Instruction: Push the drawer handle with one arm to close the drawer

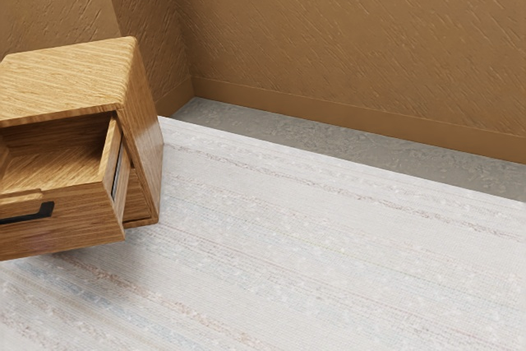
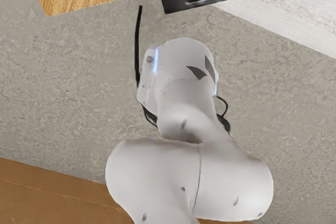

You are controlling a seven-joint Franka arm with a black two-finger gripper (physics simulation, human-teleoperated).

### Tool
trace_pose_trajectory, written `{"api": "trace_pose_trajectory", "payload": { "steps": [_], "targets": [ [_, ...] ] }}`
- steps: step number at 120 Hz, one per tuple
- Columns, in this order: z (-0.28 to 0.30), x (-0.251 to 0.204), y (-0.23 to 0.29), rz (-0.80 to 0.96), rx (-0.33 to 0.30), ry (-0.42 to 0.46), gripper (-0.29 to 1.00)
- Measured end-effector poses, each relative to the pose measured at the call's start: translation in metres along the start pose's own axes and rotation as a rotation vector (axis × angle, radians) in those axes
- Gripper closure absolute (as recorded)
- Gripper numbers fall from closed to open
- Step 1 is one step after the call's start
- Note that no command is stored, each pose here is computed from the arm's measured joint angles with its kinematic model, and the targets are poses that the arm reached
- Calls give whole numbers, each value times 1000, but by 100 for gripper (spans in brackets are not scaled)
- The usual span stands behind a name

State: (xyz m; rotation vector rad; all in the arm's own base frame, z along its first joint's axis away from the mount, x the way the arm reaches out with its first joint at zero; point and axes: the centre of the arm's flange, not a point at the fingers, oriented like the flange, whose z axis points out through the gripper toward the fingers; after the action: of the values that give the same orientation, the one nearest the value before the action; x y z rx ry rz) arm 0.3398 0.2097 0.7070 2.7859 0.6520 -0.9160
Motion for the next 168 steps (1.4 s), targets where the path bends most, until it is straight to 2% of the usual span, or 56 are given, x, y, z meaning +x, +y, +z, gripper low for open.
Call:
{"api": "trace_pose_trajectory", "payload": {
  "steps": [4, 9, 19, 26, 32, 47, 56, 69, 93, 109, 132, 168],
  "targets": [
    [6, 17, -32, -47, -29, 52, 0],
    [4, 28, -46, -57, -26, 132, 0],
    [-44, -6, -28, 3, 40, 408, 0],
    [-66, -14, 9, 86, 103, 523, 0],
    [-75, -17, 42, 160, 147, 583, 0],
    [-85, -23, 83, 261, 212, 671, 0],
    [-70, -59, 107, 315, 249, 714, 0],
    [-32, -76, 124, 343, 276, 698, 7],
    [28, -55, 126, 298, 270, 598, 48],
    [68, -48, 129, 253, 249, 543, 65],
    [112, -26, 128, 155, 207, 492, 74],
    [145, 2, 109, -61, 129, 443, 78]
  ]
}}
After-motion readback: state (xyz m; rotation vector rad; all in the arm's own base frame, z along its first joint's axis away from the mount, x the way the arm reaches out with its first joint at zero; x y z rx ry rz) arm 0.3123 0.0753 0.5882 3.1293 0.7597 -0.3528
